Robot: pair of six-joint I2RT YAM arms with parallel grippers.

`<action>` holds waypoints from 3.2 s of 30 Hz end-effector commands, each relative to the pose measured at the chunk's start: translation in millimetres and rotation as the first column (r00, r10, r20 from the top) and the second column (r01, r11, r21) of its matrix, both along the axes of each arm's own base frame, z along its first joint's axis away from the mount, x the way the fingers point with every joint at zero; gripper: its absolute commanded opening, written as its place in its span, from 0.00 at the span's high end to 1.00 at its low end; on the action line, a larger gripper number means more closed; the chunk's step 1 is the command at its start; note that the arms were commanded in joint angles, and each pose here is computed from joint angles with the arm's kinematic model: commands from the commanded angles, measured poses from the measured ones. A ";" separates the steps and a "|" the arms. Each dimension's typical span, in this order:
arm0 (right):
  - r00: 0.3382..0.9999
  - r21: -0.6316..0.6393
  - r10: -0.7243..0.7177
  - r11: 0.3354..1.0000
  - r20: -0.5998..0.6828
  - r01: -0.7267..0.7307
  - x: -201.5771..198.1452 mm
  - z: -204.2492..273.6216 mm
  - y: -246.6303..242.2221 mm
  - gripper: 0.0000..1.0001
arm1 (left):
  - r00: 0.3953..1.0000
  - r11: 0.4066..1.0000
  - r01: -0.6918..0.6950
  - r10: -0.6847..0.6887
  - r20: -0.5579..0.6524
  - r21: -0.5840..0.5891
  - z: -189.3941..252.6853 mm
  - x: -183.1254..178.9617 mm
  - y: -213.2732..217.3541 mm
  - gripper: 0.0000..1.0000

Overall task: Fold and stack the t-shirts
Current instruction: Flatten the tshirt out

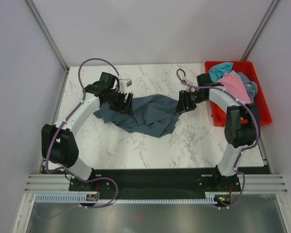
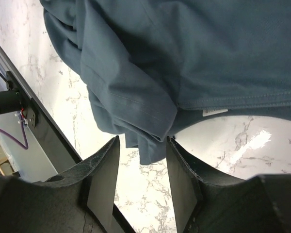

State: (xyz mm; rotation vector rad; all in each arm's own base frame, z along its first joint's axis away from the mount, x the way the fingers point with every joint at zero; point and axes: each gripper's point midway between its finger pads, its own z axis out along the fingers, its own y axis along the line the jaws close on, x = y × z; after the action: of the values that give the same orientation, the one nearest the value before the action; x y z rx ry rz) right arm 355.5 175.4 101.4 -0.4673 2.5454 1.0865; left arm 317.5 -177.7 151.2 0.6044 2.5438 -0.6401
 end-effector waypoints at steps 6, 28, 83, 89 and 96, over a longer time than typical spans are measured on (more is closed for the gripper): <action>1.000 0.013 0.022 1.000 -0.014 -0.021 5.0 -3.9 -3.9 0.50 | 0.999 1.000 0.015 -0.015 0.038 0.017 6.9 8.6 -2.8 0.27; 0.999 0.034 0.018 0.999 -0.051 -0.017 15.5 -17.2 1.3 0.56 | 0.999 0.999 0.008 -0.009 0.036 0.032 2.4 10.3 -1.3 0.28; 0.957 -0.001 0.000 1.000 0.289 0.000 84.9 76.8 3.7 1.00 | 0.996 0.997 -0.003 -0.004 0.091 0.079 8.0 20.4 5.9 0.29; 0.856 -0.018 -0.019 0.999 0.517 0.033 119.8 160.0 0.8 1.00 | 0.989 0.986 -0.040 0.016 0.144 0.163 8.5 25.6 23.3 0.29; 0.715 0.023 -0.066 0.997 0.696 0.069 137.6 249.7 0.0 1.00 | 0.970 0.886 -0.157 0.056 0.237 0.436 -11.6 36.1 81.2 0.29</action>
State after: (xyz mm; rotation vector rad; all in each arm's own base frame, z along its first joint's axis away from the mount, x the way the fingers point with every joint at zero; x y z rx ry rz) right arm 493.4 176.7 290.6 -0.6146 2.0174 0.7591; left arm 341.9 -129.6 134.8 0.6025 2.5578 -0.2006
